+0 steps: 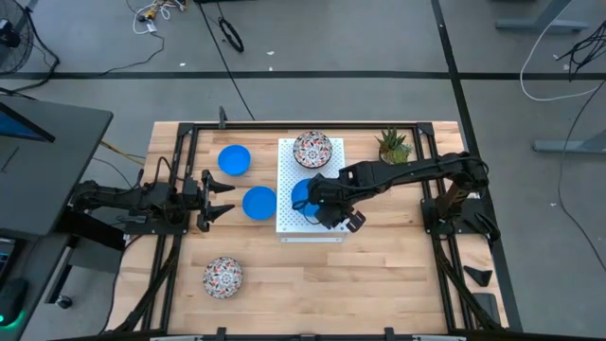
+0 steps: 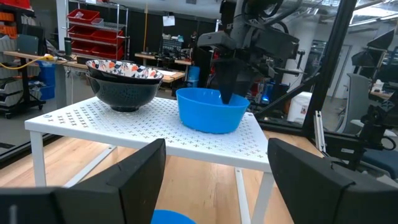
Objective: Pick & Place Mini bowls
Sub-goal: Stack the white bowl on top of the other white bowl on the shelf
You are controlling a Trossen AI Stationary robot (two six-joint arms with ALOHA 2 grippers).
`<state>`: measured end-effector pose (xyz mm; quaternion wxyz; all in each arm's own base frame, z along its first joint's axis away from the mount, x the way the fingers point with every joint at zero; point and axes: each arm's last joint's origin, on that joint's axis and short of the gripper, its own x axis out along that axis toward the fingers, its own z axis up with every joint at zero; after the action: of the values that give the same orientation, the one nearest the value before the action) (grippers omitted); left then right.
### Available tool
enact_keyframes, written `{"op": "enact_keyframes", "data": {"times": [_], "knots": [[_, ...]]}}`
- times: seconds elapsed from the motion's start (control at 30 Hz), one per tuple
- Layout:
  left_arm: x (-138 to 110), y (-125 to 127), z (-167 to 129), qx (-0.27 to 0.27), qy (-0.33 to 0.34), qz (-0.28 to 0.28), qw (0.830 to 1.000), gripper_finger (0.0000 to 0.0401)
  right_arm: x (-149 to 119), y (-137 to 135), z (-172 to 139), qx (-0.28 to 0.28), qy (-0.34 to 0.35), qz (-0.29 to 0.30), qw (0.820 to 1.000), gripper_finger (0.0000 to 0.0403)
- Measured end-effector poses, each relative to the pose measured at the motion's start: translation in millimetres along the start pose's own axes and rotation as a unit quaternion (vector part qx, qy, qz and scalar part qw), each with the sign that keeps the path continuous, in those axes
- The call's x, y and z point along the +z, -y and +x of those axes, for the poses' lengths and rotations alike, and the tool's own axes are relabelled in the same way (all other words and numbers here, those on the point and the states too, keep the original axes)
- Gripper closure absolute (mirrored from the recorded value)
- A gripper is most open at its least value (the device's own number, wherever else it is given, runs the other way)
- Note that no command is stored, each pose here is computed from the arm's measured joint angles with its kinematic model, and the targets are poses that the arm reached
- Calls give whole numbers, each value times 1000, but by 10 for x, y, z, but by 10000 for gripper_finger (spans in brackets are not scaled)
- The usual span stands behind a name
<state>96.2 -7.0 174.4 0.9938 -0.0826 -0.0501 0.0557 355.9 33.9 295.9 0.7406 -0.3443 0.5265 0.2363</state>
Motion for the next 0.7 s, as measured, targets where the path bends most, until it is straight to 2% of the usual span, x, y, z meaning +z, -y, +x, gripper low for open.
{"op": "enact_keyframes", "data": {"times": [0.13, 0.43, 0.6, 0.7], "knots": [[-1, 0, 0, 0, 0, 0, 1000, 113, 5, -20, -56, -5, 5, -3, 1000, 234], [-1, 0, 0, 0, 0, 0, 1000, 113, 12, -184, -489, -35, 54, 15, 998, 234], [-1, 0, 0, 0, 0, 0, 1000, 113, -1, -304, -706, -37, 80, 82, 993, 234], [0, 0, 0, 0, 0, 0, 1000, 113, -4, -346, -805, -14, 116, 123, 985, 234]]}}
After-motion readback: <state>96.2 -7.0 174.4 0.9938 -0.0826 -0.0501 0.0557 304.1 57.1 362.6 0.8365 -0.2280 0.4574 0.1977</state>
